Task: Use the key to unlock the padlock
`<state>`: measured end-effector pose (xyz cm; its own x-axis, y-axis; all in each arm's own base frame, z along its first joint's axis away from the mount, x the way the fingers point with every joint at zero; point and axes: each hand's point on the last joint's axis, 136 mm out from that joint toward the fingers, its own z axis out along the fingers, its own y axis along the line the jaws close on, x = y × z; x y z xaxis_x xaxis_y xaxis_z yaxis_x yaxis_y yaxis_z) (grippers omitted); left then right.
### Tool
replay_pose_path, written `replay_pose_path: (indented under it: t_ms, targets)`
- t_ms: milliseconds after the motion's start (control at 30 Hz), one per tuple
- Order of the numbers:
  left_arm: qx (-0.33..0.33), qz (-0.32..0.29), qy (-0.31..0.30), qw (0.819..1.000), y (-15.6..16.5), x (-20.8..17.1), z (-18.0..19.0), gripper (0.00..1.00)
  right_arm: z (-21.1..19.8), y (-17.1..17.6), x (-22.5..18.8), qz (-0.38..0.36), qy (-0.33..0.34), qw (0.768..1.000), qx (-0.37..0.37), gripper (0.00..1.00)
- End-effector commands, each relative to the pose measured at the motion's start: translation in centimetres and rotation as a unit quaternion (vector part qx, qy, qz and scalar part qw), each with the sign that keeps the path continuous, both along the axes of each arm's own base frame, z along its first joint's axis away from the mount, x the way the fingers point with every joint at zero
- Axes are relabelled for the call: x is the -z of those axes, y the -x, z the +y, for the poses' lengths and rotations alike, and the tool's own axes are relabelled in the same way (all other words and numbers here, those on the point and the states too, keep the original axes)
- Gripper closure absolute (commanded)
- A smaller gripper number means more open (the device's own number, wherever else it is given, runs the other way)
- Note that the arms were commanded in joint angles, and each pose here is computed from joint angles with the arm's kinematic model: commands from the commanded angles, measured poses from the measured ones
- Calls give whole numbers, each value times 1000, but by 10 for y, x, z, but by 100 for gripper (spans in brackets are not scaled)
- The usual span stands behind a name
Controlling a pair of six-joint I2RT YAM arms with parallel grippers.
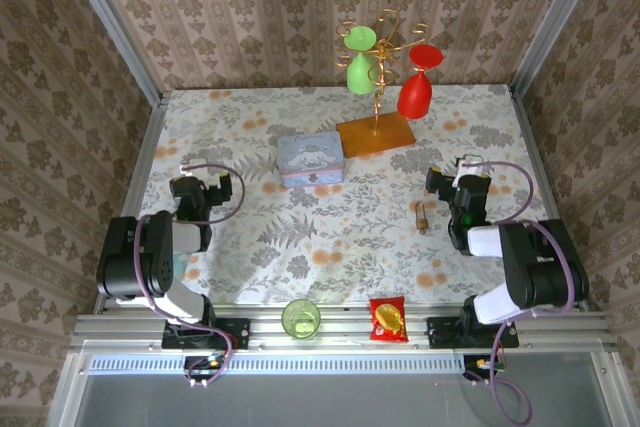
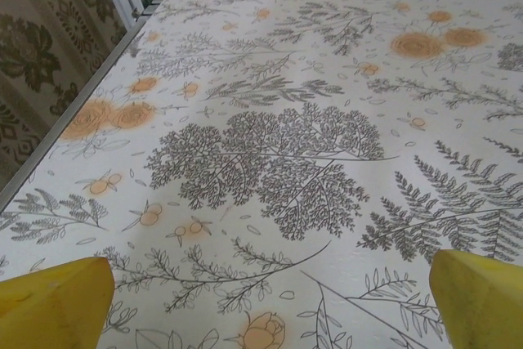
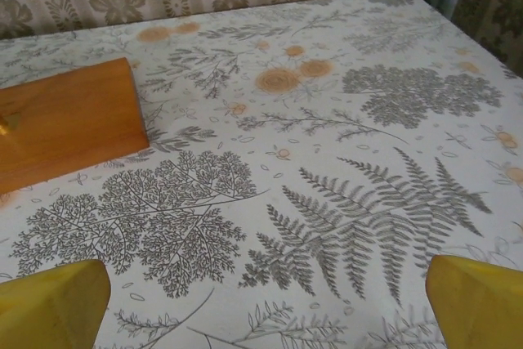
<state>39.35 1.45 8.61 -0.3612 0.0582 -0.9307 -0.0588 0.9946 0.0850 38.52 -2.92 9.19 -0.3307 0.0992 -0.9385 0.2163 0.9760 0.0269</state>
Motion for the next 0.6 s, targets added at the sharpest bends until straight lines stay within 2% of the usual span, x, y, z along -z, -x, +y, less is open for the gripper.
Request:
replay_pose_path:
  t_ms: [0, 567]
  targets:
    - [43, -16, -7, 999, -7, -10, -15, 0, 9, -11, -7, -6, 14, 1000, -27, 0]
    - [31, -19, -25, 999, -7, -11, -16, 0, 13, -12, -6, -1, 15, 999, -39, 0]
